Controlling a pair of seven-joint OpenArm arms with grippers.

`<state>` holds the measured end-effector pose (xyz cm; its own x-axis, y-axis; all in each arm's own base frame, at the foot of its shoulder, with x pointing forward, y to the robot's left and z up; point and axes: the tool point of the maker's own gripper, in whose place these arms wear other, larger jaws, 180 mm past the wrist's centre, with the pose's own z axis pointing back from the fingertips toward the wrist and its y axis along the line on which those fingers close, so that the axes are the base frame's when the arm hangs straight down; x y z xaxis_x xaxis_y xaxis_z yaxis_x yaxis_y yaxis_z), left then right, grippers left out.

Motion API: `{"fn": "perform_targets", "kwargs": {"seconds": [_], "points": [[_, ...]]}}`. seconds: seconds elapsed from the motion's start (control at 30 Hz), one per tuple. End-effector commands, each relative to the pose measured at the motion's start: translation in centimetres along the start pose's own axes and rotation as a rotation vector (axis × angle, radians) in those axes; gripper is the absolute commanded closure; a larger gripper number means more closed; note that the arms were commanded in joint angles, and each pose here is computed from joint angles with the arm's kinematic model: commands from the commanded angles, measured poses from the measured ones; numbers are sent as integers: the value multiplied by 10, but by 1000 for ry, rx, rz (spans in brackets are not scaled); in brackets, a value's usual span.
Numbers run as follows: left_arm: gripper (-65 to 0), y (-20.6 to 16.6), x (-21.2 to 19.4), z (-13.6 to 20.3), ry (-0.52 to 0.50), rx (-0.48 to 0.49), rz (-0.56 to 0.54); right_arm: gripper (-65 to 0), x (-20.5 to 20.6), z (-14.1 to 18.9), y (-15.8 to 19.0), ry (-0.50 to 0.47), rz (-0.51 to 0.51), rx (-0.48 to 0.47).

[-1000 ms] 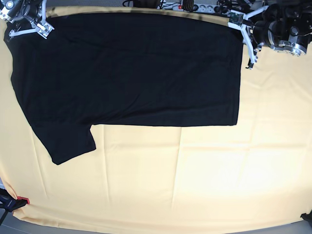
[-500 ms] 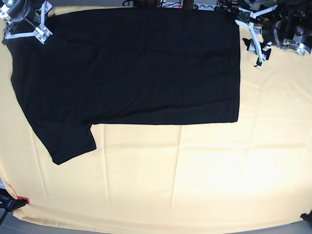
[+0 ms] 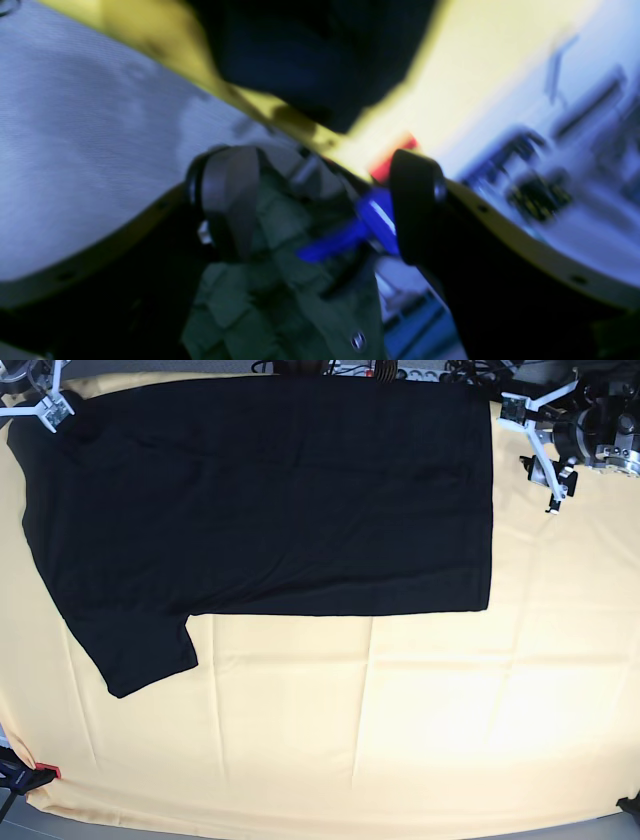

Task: Fold the T-shirt properly
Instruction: 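Lay the shirt flat and release both grippers, then move both grippers to the shirt's side edge and grasp it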

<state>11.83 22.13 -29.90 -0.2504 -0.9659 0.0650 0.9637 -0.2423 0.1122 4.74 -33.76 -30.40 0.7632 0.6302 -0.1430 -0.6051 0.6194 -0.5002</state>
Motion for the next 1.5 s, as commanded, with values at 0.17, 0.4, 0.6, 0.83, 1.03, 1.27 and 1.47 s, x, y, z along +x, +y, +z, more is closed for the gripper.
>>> {"fn": "perform_targets", "kwargs": {"seconds": [0.17,0.4,0.6,0.83,1.03,1.27,1.47], "points": [[-366,55,-15,13,64,303,102,-432,29,12,-54,-195,-92,-178],[-366,125,-13,39,16,688,271,-432,83,27,-92,-432,-245,-249],[-355,184,-71,35,87,965,549,-432,107,31,-132,-534,-362,-317],[-355,212,-130,-1,-44,977,1163,-432,96,7,-140,-477,-384,-299],[-355,219,-92,-16,-609,590,1484,-432,94,5,-140,-469,-389,-297],[-355,198,-79,-61,-737,334,1621,-432,96,6,-140,-478,-387,-299],[-355,200,-48,-71,-873,225,1602,-432,96,6,-141,-480,-388,-300]]}}
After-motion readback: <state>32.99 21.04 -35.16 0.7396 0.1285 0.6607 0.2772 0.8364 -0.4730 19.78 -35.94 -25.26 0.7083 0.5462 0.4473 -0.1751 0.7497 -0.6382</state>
